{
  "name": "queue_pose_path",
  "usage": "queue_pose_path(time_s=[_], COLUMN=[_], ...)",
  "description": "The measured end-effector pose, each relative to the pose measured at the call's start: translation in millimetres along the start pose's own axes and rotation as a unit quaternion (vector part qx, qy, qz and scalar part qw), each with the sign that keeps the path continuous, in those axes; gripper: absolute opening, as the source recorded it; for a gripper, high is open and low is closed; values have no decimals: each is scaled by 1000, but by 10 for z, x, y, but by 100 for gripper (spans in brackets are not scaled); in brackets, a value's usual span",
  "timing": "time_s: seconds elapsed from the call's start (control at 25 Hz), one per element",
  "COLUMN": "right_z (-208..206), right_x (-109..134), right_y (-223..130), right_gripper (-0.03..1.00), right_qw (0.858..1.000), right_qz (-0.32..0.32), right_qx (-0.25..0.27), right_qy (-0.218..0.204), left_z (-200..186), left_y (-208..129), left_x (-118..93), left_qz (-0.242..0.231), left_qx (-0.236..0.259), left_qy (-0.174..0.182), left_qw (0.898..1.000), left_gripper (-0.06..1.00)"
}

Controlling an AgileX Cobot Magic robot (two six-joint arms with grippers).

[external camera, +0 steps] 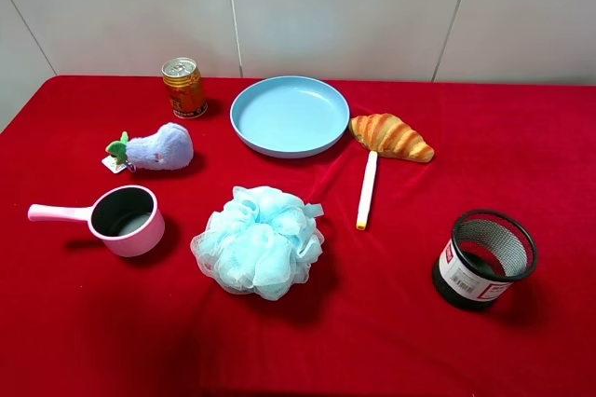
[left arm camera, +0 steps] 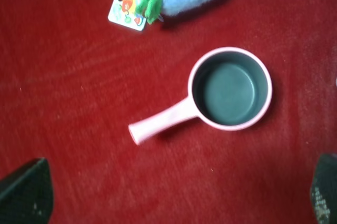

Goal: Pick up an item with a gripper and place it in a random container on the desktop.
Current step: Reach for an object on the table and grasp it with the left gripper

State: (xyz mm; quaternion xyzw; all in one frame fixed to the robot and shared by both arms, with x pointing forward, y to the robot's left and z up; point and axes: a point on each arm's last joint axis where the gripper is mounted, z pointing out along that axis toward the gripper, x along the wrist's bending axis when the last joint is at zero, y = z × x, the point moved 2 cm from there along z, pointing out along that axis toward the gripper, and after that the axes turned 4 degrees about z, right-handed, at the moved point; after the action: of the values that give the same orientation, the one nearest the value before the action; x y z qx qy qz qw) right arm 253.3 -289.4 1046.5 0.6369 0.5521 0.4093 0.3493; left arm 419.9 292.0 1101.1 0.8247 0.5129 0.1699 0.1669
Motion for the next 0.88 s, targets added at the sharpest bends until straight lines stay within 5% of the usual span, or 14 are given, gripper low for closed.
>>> queue_pose_path(time_s=[0.88], right_z=[0], right_x=[0], right_y=[0], right_gripper=[69], right_qw=[1000], right_qz=[0], right_qx=[0], right_qy=[0], left_z=[909], left_y=[514], left_x=[357], left_qz=[91], left_qx=[102], left_qy=[-62], left_qw=[989], left_gripper=[97])
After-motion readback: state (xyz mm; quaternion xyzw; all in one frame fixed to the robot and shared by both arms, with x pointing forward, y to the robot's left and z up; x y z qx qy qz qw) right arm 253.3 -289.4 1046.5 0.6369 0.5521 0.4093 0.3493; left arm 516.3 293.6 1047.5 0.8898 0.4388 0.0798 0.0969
